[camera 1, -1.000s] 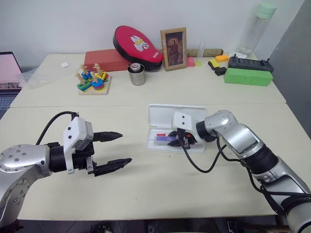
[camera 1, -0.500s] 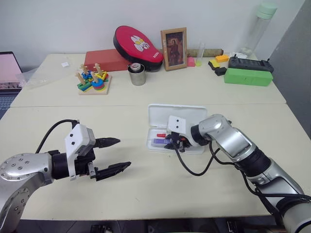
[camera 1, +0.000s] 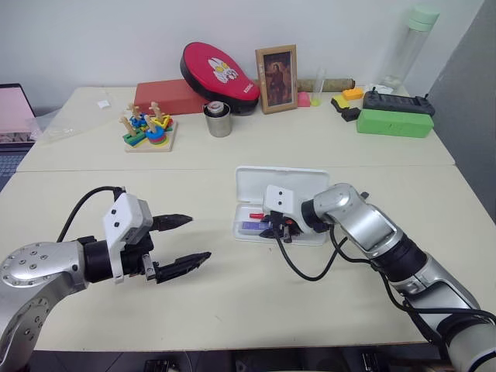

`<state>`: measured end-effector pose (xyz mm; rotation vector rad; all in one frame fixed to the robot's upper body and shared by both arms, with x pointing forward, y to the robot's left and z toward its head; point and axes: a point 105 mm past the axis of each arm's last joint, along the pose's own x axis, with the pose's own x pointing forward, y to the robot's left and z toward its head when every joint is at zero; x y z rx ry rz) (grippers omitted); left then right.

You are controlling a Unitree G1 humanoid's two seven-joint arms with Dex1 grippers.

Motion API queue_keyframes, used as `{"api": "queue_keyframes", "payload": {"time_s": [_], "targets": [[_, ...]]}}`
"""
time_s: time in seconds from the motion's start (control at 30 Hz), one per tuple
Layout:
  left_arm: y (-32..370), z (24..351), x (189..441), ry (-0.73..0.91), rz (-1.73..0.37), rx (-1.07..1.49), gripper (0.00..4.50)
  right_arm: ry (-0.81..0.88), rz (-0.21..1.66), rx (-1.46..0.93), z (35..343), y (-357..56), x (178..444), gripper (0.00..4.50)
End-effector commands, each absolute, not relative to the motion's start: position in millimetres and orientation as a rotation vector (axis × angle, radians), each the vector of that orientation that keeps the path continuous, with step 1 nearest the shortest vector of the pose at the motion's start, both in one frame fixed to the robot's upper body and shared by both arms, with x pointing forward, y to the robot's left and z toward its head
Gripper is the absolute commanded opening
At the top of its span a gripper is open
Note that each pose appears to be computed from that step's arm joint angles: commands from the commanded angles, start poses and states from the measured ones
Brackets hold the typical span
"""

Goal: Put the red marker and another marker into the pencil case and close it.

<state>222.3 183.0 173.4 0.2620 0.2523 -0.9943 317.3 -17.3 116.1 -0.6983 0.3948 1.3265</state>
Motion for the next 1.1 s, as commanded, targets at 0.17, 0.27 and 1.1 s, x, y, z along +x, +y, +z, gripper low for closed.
{"api": "queue_keyframes", "payload": {"time_s": [0.17,0.27,1.1], "targets": [[179,178,225,0.216,-1.011,0.282,4.5,0.335,1.328,-0.664,136,-10,319,3.02],[178,179,226,0.211,-1.014,0.284,4.5,0.324,1.321,-0.652,139,-10,321,3.68],[64,211,294,-0.136,-1.266,0.111,4.5,0.437,0.503,-0.317,175,-225,386,4.47]]}}
